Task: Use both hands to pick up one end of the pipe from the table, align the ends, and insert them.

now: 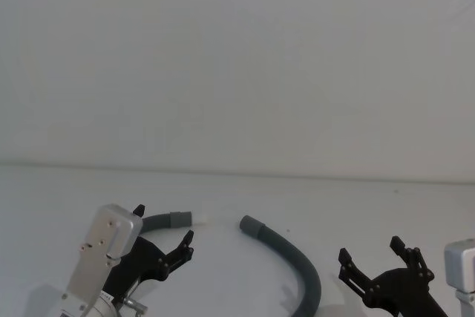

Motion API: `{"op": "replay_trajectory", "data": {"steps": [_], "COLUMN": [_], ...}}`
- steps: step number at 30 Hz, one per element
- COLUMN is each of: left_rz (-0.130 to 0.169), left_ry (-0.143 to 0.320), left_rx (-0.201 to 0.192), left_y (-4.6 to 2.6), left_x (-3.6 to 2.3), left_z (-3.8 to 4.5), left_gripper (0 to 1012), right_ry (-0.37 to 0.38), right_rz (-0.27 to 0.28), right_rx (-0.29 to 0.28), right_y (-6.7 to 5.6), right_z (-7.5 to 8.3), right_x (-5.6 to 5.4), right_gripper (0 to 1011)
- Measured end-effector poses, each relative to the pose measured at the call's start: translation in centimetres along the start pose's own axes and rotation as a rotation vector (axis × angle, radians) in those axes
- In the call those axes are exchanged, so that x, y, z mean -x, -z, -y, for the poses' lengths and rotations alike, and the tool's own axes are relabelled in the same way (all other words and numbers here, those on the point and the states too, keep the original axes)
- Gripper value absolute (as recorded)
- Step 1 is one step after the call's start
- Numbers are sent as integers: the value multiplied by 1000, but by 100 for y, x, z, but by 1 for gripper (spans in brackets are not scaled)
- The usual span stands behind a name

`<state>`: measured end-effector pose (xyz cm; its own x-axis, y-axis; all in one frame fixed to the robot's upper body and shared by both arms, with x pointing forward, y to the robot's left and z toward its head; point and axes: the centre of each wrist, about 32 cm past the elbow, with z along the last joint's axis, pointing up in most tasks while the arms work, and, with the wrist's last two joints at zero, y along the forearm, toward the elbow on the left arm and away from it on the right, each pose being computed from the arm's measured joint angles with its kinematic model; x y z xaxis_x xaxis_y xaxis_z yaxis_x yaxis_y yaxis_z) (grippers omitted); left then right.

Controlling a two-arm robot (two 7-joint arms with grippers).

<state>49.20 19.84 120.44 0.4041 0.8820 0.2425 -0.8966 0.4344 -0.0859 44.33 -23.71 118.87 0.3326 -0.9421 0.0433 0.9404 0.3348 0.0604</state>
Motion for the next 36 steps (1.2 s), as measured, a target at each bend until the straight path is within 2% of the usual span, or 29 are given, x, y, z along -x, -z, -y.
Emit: {"op": "replay_trajectory", "data": {"steps": [13,20,26,30,36], "left_rz": [-2,-30,-71,-102,-122], "left_ry": [-1,7,14,17,14], "left_rx": [-1,-30,-76,-115,-147], "left_y": [0,-6,-33,-71,-120], "left_x": [-1,-20,-69,-136,-210], "left_z": [0,4,14,37,65], "left_gripper": [1002,1001,1002,1001,1002], "right_ry": [0,0,0,0,0], "right_rz": [0,0,0,0,0], "right_rx": [0,0,0,0,0], "right_y": [0,0,0,0,0], "right_z": [0,0,0,0,0], "right_x": [0,0,0,0,0], "right_gripper": [1007,1007,1007,1007,1007]}}
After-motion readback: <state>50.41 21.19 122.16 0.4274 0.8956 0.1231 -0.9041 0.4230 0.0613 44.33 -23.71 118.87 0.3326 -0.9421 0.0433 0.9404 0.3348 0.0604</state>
